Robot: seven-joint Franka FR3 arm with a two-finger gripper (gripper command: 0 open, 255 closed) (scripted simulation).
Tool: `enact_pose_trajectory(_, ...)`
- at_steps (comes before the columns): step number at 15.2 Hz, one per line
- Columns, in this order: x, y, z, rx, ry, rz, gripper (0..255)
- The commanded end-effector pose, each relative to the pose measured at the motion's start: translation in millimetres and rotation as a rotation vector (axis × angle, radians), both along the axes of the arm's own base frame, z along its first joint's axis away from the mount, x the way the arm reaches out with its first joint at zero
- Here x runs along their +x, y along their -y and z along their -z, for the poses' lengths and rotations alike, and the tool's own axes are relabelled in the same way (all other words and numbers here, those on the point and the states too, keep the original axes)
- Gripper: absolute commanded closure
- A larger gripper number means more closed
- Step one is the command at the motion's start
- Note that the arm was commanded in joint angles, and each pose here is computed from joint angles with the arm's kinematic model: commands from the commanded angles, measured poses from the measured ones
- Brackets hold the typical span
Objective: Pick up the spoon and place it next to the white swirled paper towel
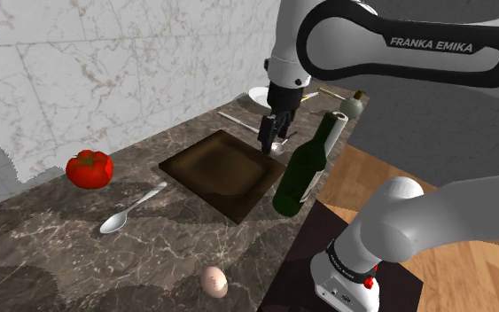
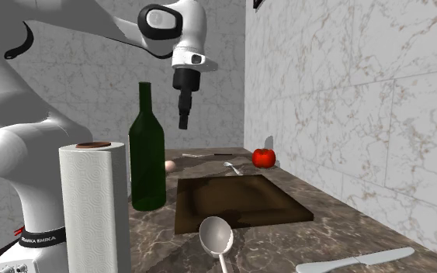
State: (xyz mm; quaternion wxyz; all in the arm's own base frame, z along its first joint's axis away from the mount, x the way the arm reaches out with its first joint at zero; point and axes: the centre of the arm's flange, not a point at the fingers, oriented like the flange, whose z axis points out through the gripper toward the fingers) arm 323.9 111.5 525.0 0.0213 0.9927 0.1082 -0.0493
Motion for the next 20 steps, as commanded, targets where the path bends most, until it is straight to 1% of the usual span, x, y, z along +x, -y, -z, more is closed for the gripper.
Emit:
enact_pose_trajectory(1,8,-21,12,0.005,0.018,-0.004,0)
enact_pose_trajectory(20,73,-230,107,0.041,0.166,-0.052,0)
